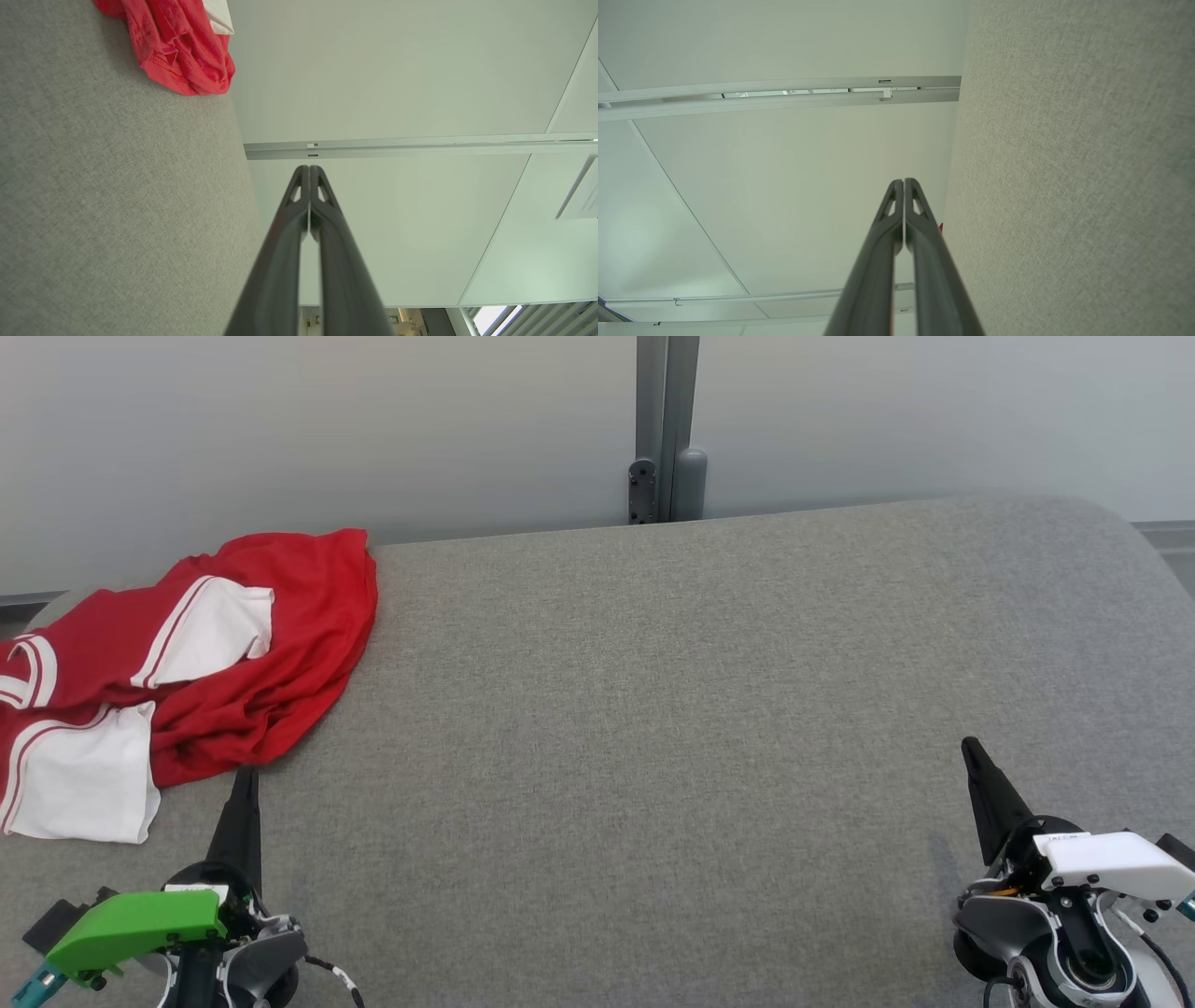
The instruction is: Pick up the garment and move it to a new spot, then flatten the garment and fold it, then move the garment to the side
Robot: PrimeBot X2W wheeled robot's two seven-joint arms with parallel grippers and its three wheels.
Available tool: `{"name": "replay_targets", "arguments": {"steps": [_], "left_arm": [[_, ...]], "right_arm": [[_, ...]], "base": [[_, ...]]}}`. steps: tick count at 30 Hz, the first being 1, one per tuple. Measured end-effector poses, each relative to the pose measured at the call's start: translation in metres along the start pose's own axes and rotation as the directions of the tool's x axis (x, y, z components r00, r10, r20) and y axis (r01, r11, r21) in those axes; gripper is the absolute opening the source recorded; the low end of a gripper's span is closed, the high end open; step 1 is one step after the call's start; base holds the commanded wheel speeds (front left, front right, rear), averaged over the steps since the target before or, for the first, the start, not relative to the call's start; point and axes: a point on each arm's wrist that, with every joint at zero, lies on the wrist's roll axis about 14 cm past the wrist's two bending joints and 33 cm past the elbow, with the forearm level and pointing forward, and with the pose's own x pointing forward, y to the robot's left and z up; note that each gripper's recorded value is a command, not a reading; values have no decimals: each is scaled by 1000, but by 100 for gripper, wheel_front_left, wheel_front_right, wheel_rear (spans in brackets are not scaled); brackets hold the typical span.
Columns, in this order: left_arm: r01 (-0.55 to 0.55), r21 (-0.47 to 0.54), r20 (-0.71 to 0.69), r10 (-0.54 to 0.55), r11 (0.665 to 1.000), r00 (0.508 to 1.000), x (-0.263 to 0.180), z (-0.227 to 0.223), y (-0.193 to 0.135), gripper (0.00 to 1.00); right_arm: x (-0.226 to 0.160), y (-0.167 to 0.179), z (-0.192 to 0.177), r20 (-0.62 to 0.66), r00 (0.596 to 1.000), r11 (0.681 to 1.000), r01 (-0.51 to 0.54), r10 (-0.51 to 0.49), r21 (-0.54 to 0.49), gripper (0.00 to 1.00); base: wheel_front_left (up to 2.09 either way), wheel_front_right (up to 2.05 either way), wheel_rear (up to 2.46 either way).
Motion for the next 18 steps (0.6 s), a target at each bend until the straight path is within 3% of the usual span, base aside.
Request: {"name": "replay_targets", "arguments": {"steps": [18], "left_arm": [[0, 0, 0, 0, 1000, 1000, 0, 0, 0, 0]], "right_arm": [[0, 0, 0, 0, 1000, 1000, 0, 0, 0, 0]], "base": [[0, 0, 0]]}}
